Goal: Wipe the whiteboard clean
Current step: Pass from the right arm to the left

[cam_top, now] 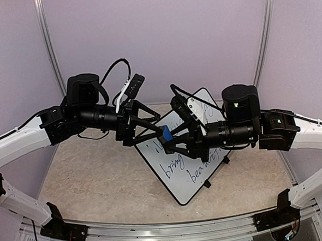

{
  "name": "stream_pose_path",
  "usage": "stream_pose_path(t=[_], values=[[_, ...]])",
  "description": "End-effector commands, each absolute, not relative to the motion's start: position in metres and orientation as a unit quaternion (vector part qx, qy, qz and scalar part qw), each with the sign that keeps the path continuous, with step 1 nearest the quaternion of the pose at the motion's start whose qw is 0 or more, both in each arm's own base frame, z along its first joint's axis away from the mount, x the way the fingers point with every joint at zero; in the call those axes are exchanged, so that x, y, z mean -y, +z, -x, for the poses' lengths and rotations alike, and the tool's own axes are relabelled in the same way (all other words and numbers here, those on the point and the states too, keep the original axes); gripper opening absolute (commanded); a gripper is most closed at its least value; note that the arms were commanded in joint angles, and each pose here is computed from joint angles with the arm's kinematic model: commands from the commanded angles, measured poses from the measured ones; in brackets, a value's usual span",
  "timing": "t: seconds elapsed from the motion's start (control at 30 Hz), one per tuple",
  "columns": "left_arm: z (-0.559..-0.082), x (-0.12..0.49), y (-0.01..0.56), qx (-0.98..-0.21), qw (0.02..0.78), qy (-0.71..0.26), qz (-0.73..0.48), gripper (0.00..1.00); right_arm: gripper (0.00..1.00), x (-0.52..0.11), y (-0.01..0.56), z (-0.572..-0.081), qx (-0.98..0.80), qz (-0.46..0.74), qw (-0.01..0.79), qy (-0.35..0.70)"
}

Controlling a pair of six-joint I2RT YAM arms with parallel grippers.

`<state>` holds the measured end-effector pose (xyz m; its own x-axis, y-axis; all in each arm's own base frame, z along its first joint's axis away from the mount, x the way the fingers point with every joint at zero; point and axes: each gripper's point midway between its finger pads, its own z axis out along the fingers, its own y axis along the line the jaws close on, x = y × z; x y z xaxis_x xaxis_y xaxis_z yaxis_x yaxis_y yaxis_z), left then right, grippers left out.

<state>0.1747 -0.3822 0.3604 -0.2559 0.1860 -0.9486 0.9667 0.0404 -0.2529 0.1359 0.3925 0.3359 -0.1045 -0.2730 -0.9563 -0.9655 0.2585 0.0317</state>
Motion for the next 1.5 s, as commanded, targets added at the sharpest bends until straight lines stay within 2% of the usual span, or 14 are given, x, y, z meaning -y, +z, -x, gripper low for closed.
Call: stream_pose_path(t=[0.0,0.3,0.43,0.53,0.6,0.73,1.03,1.47], values=[[-0.157,0.381,0.367,-0.582,0.382,-0.515,-0.500,0.91,0.29,-0.390,0.339,-0.148,-0.646,0.465,0.475,0.375],[-0.152,0.381,0.367,-0.574,0.378,-0.520,-0.508,0.88,0.29,-0.393,0.335,-0.146,-0.646,0.472,0.454,0.392],[-0.149,0.384,0.367,-0.569,0.373,-0.526,-0.510,0.82,0.29,-0.399,0.332,-0.143,-0.644,0.478,0.441,0.403],[-0.148,0.384,0.366,-0.567,0.373,-0.527,-0.512,0.73,0.29,-0.403,0.329,-0.142,-0.642,0.483,0.429,0.413],[-0.146,0.384,0.366,-0.565,0.371,-0.528,-0.514,0.72,0.29,-0.403,0.331,-0.143,-0.642,0.479,0.429,0.417],[-0.144,0.383,0.365,-0.563,0.369,-0.528,-0.517,0.73,0.29,-0.401,0.335,-0.145,-0.640,0.474,0.425,0.430],[-0.161,0.385,0.359,-0.590,0.394,-0.498,-0.500,0.83,0.29,-0.401,0.341,-0.141,-0.628,0.481,0.417,0.448],[-0.158,0.386,0.351,-0.590,0.377,-0.501,-0.508,0.85,0.30,-0.398,0.348,-0.143,-0.625,0.478,0.426,0.446]])
